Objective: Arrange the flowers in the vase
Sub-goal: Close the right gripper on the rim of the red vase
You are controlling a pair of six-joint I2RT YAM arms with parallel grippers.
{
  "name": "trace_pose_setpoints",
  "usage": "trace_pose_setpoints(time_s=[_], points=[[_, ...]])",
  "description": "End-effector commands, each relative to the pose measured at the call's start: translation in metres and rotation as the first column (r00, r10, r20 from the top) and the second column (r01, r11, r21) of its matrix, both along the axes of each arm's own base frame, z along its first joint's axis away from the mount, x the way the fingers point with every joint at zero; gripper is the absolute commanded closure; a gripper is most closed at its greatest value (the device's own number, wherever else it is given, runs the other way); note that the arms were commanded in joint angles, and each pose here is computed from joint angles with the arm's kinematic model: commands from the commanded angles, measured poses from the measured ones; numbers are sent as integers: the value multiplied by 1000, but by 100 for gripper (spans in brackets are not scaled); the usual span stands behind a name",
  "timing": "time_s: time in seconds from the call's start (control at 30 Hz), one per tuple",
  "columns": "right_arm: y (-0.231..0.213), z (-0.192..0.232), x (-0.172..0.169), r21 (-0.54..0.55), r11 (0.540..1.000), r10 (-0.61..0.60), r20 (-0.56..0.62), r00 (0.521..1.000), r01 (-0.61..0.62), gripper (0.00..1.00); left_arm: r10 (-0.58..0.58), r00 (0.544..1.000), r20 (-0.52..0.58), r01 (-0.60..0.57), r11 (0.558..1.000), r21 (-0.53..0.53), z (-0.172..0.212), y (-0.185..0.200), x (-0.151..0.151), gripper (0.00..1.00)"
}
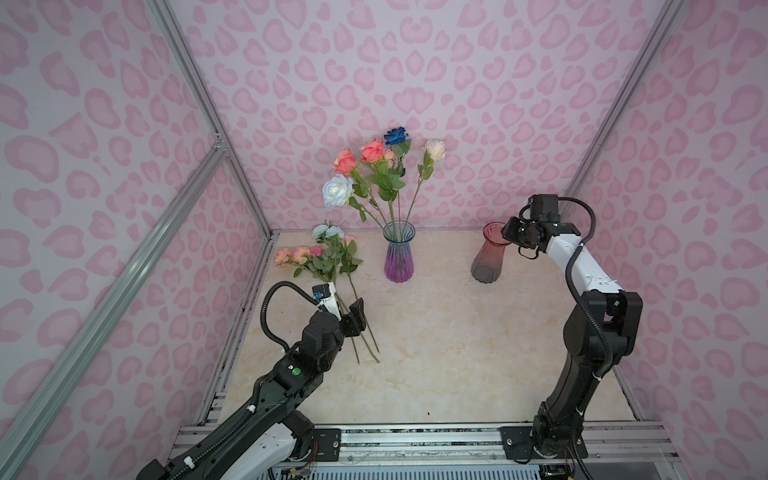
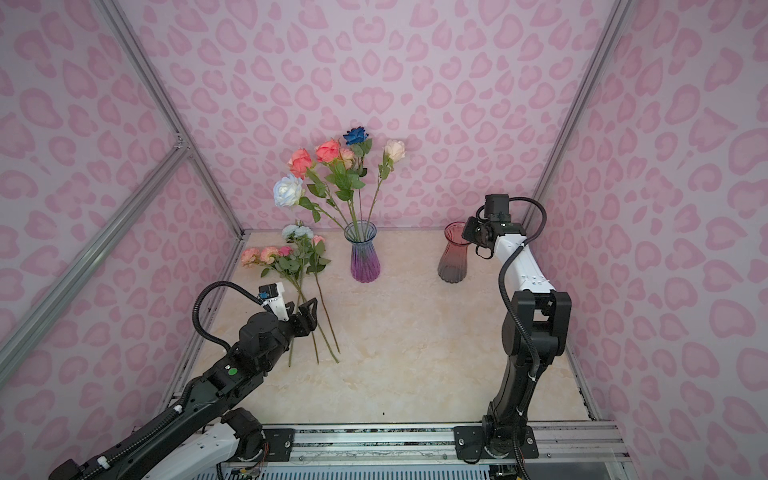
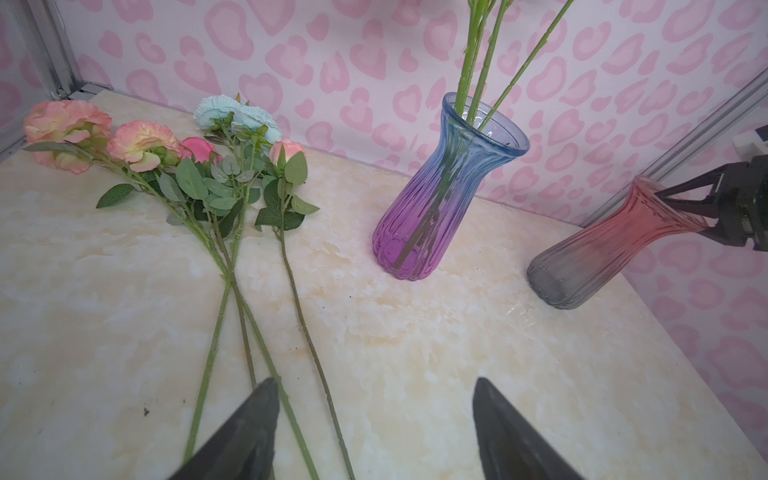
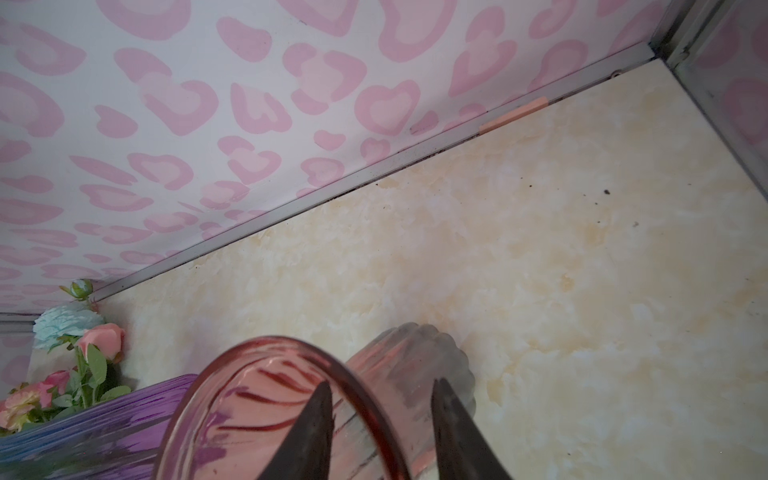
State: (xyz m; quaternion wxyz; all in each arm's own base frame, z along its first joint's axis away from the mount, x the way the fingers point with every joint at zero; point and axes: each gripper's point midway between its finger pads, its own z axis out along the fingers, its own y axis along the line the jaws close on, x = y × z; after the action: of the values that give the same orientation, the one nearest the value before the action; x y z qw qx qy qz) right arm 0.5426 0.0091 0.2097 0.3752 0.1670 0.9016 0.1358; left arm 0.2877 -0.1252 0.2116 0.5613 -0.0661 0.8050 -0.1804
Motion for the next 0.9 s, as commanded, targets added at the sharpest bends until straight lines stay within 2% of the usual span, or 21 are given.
trace_pose_setpoints(time_s=[0.0,0.33,0.87], points=[[1,-10,-2,-4,1000,12,-35,999,-12,60,6,1000,-3,-6,1000,16,-2,2,-1,26],[1,-13,-1,3,1000,10,-41,999,-10,66,20,1000,-3,-20,1000,20,-5,5,0,27],[9,-10,-10,55,998,46,-48,998,-43,87,5,1000,5,-5,1000,8,1,2,0,28]])
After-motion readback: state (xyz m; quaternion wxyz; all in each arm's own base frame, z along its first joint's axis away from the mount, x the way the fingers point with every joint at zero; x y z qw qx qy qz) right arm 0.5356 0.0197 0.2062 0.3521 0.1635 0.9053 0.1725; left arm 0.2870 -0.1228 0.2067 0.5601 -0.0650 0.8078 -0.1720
